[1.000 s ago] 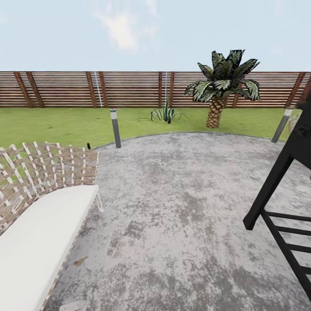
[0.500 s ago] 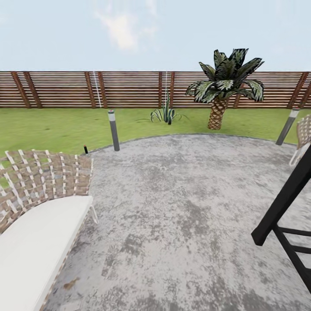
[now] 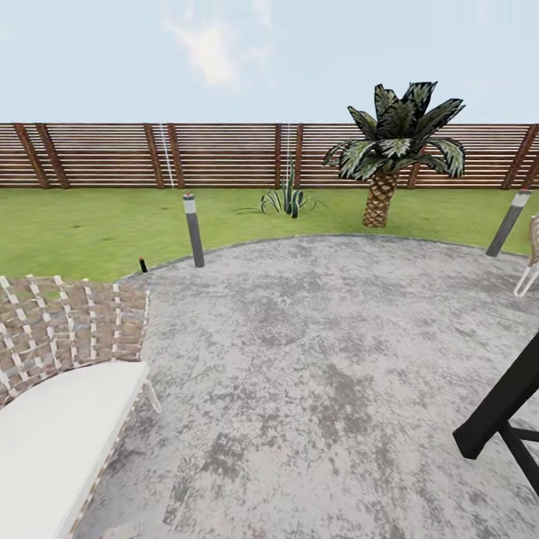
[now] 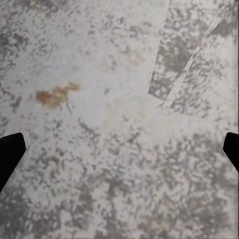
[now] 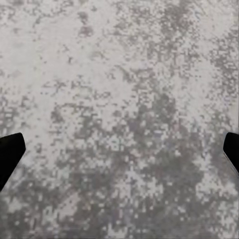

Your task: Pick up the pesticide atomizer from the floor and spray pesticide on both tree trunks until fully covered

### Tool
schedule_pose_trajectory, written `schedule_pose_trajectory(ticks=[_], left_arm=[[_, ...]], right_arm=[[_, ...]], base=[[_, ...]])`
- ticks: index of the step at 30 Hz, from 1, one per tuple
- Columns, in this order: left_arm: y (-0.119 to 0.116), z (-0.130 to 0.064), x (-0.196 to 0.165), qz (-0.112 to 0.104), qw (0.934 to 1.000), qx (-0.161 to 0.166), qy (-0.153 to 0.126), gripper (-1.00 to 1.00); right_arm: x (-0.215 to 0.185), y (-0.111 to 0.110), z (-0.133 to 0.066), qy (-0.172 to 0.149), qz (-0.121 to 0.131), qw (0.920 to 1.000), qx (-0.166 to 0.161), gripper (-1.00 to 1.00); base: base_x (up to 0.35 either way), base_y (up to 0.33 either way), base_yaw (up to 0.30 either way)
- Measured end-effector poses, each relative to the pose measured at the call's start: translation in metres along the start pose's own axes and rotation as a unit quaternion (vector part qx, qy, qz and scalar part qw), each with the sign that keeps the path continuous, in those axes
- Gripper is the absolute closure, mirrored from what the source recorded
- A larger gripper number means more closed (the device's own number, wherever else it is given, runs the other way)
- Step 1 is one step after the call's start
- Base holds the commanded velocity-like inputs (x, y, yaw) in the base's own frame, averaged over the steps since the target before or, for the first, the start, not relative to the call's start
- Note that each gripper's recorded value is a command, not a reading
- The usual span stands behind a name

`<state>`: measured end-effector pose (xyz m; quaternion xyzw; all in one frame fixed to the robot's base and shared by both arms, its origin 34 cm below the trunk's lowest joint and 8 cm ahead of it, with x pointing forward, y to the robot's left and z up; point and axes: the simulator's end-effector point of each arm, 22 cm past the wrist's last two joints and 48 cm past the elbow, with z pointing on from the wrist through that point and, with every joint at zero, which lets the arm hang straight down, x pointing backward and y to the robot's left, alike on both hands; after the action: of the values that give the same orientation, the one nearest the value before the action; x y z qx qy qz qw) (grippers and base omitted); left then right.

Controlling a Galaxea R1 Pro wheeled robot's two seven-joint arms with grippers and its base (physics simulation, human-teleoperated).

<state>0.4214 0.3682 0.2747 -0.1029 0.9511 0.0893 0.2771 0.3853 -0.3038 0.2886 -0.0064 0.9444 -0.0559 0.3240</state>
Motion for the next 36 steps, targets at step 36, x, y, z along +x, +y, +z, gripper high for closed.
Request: schedule_pose_trajectory(ticks=[36], left_arm=[[-0.0002, 0.0, 0.0, 0.001, 1.0, 0.0, 0.0, -1.0]], right_arm=[[0.0, 0.0002, 0.0, 0.0, 0.0, 1.0, 0.0, -1.0]], base=[[0.34, 0.0, 0.0]])
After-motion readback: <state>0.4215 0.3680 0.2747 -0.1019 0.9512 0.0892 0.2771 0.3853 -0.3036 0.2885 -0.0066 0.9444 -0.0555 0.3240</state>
